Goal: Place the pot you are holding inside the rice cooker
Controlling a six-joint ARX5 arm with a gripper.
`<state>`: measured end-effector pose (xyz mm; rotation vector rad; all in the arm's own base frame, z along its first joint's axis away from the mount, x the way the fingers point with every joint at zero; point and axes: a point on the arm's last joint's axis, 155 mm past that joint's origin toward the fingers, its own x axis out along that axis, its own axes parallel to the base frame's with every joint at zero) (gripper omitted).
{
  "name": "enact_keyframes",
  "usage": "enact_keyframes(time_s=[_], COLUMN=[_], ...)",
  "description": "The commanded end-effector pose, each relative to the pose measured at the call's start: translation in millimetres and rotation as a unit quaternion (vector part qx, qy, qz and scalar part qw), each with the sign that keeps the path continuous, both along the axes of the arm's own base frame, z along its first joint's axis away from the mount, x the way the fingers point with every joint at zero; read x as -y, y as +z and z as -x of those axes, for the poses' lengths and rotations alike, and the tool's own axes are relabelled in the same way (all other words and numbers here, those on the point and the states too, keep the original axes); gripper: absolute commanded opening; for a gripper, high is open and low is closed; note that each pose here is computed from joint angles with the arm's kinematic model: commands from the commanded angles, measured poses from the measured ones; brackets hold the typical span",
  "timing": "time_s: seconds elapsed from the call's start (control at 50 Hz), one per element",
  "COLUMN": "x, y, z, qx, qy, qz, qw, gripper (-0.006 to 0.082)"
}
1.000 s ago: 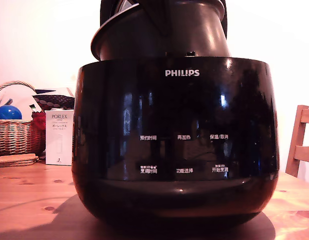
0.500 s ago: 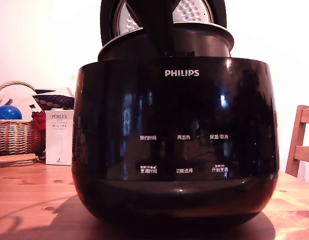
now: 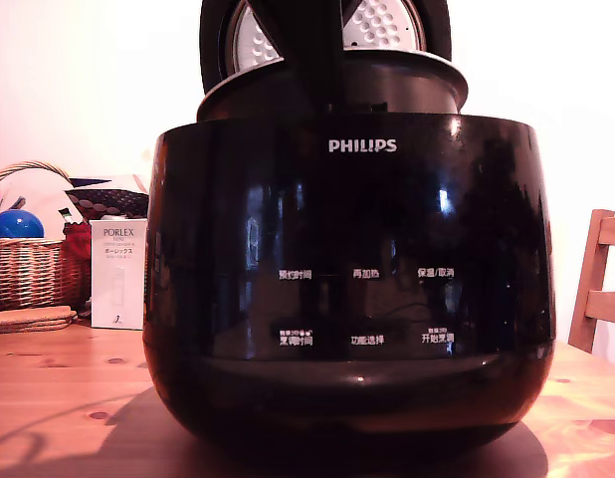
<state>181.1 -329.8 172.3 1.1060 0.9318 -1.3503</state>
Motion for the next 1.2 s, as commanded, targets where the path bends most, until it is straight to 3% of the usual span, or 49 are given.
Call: enact_keyframes(time_s=[0.0, 0.14, 0.42, 0.56, 0.98, 1.18], x=[3, 3, 3, 3, -2, 1], y=[-8, -8, -8, -8, -7, 13], z=[11, 10, 10, 10, 11, 5], qx=[-0.017, -0.018, -0.018, -0.018, -0.018, -0.007], qy=[-0.012, -0.012, -0.012, -0.008, -0.006, 0.022], qz=[-0.010, -0.010, -0.010, -0.010, -0.020, -0.002], qw=[1.000, 1.000, 1.000, 1.000, 1.000, 1.000], gripper=[-0.0024, 0.0031, 0.0052, 0.0132, 0.0132, 0.0132])
